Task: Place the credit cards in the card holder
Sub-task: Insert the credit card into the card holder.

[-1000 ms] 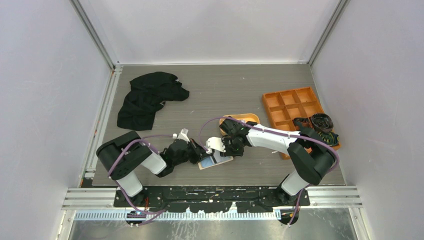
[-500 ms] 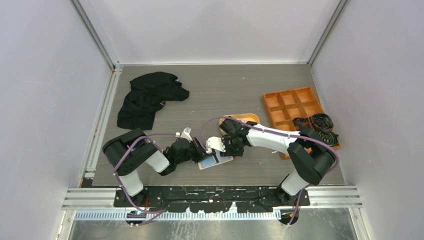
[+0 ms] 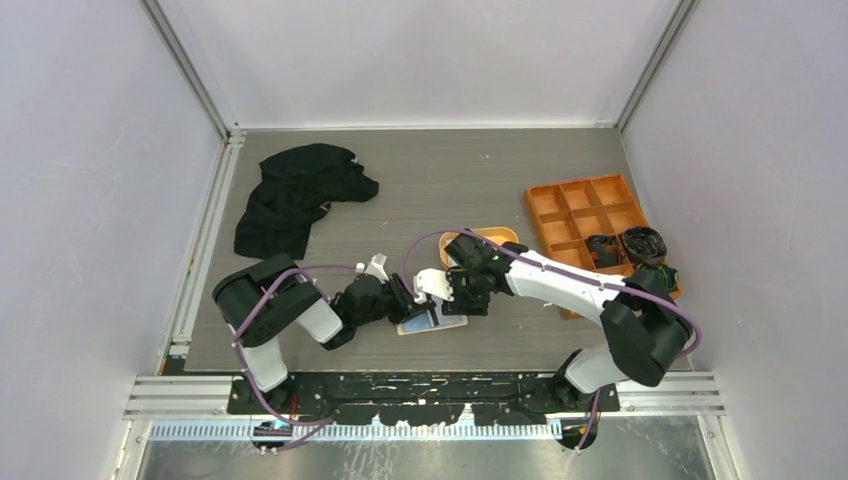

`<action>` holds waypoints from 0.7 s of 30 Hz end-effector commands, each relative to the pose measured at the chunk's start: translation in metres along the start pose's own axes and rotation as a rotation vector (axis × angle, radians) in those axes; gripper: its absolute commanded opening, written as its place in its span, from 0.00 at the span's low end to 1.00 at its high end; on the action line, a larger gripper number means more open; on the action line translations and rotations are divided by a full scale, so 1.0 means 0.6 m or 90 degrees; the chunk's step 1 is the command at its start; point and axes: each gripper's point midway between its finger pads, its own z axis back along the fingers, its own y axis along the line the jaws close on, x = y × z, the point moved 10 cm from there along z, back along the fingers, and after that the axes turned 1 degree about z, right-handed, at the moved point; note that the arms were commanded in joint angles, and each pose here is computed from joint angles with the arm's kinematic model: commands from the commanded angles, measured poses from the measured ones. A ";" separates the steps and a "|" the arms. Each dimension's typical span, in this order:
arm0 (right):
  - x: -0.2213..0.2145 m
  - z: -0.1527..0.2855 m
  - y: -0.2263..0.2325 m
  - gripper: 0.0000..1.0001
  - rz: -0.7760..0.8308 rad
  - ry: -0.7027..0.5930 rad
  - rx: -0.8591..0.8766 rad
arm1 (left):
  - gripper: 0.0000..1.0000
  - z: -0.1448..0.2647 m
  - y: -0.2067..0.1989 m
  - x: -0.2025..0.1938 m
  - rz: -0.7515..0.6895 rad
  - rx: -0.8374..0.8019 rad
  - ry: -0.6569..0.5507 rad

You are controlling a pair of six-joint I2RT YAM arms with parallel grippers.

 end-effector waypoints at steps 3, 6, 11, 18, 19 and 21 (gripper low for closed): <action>0.020 0.035 -0.001 0.53 0.010 -0.064 -0.017 | 0.21 0.000 0.014 -0.006 -0.019 0.024 0.020; 0.034 0.038 0.013 0.45 0.022 -0.138 0.028 | 0.21 0.001 0.013 -0.005 -0.024 0.022 0.024; 0.059 0.026 0.032 0.23 0.078 -0.226 0.033 | 0.22 -0.001 0.008 -0.004 -0.037 0.008 0.035; 0.104 -0.008 0.050 0.08 0.177 -0.219 -0.067 | 0.24 -0.007 0.010 -0.004 -0.037 0.011 0.046; 0.109 -0.013 0.049 0.08 0.186 -0.214 -0.092 | 0.24 -0.008 0.011 -0.004 -0.036 0.011 0.047; 0.119 -0.021 0.047 0.07 0.197 -0.205 -0.134 | 0.24 -0.009 0.013 -0.004 -0.034 0.012 0.049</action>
